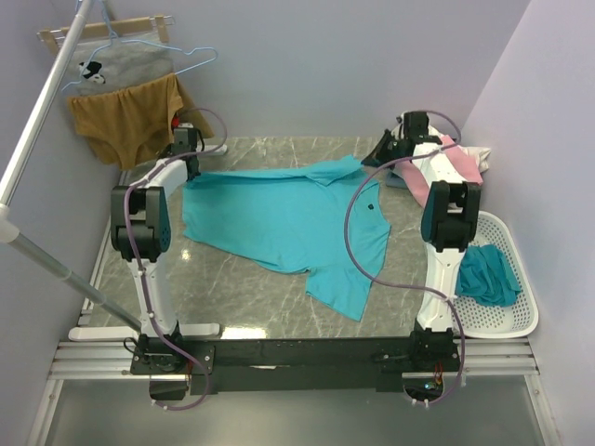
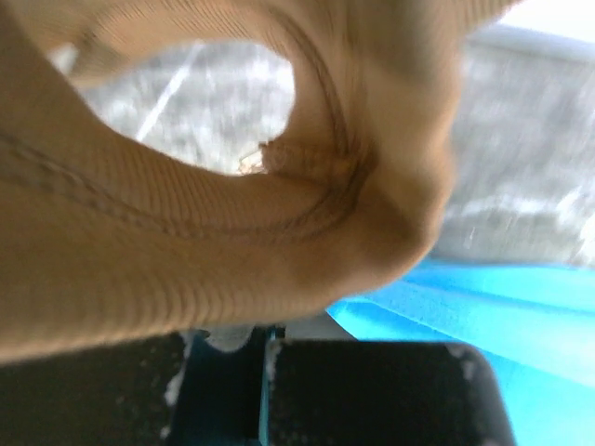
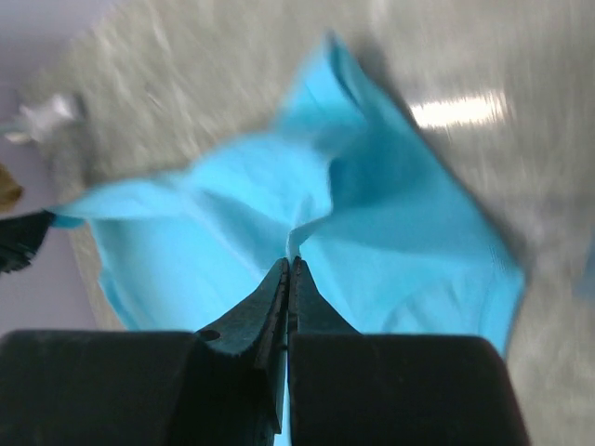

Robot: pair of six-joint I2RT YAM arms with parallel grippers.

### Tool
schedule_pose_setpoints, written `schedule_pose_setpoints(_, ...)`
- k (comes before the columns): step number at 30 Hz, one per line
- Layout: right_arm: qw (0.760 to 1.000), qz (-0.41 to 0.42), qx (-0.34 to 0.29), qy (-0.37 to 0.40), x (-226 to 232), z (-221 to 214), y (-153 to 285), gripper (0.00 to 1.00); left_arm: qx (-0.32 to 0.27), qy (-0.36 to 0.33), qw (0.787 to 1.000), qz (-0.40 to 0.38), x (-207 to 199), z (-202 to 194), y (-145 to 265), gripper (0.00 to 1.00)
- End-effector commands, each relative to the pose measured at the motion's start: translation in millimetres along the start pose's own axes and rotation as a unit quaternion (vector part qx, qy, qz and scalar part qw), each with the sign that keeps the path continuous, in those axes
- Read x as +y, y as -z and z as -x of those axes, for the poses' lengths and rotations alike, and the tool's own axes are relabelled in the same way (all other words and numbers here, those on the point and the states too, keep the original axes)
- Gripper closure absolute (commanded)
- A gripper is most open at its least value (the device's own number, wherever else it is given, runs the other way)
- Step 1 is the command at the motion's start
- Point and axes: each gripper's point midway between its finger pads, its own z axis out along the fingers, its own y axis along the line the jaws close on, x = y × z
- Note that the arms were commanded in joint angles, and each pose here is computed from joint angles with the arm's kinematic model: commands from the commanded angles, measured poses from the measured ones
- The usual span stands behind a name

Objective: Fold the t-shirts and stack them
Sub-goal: Fold the flattened tshirt in 1/3 of the way

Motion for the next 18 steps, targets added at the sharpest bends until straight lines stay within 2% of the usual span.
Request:
schedule_pose_setpoints(1, 0.998, 0.016, -0.042, 0.037, 32, -1, 49, 1.00, -0.027, 0.026, 0.999, -0.008, 4, 17, 35, 0.99)
schedule_pose_setpoints(11, 0.997, -0.024, -0.052, 0.043, 21, -31, 85, 1.00, -0.011, 0.010, 1.000, 0.012, 13, 4, 53, 0.99)
schedule_pose_setpoints(18, 0.997, -0.059, -0.033, 0.036, 2, -52, 87, 1.00, 0.024, -0.010, 1.000, 0.015, 11, -12, 56, 0.99)
